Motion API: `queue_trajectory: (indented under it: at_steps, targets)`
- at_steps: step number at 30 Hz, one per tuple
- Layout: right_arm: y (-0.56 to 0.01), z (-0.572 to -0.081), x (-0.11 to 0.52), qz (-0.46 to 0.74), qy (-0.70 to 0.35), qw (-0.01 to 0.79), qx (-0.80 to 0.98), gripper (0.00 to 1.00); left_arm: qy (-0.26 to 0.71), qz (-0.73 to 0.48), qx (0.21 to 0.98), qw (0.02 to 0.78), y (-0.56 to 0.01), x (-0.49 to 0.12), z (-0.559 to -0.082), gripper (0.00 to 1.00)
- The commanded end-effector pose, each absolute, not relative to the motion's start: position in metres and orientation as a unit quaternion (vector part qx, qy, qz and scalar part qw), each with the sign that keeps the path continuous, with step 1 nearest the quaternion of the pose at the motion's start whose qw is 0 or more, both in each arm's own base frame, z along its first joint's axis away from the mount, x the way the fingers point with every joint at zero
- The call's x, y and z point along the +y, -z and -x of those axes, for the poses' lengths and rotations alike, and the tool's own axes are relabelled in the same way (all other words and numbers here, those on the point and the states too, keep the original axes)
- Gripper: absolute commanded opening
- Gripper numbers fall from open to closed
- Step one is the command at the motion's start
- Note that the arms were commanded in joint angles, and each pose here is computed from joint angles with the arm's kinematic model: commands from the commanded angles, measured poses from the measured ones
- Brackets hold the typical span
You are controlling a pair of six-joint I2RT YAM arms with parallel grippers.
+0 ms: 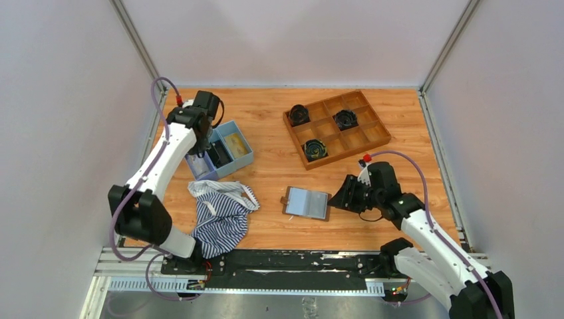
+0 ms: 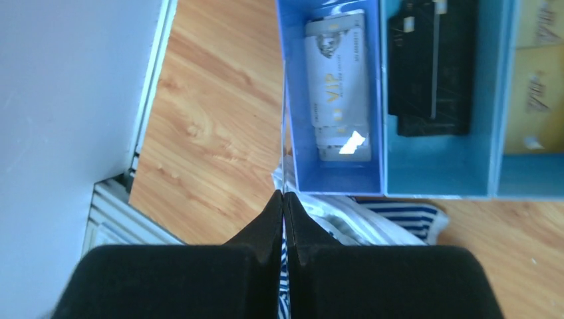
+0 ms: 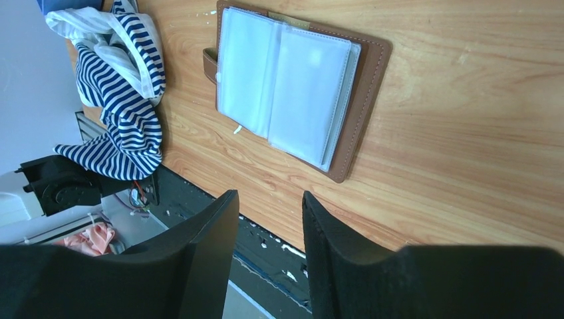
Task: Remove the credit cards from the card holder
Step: Place the credit card in the storage box.
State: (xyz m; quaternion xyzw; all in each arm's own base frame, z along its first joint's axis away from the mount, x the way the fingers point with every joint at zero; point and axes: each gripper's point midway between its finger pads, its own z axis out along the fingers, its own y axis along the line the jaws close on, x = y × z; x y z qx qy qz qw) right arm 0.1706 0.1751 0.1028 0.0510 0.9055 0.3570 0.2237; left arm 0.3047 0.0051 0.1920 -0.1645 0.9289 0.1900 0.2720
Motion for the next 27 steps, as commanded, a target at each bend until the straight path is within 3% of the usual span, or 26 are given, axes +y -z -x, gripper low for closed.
queue_trajectory:
  at_steps: [1,24,27]
  targets:
    - [-0.105,-0.163,0.171,-0.047,-0.351,0.226,0.908,0.45,-0.259,0.199,0.909,0.258,-0.184,0.028,-0.313,0.00]
    - [-0.094,-0.150,0.159,-0.070,-0.334,0.227,0.912,0.45,-0.266,0.247,0.913,0.186,-0.117,0.022,-0.354,0.00]
    - [-0.093,-0.150,0.159,-0.069,-0.332,0.227,0.913,0.46,-0.271,0.262,0.909,0.178,-0.110,0.027,-0.348,0.13]
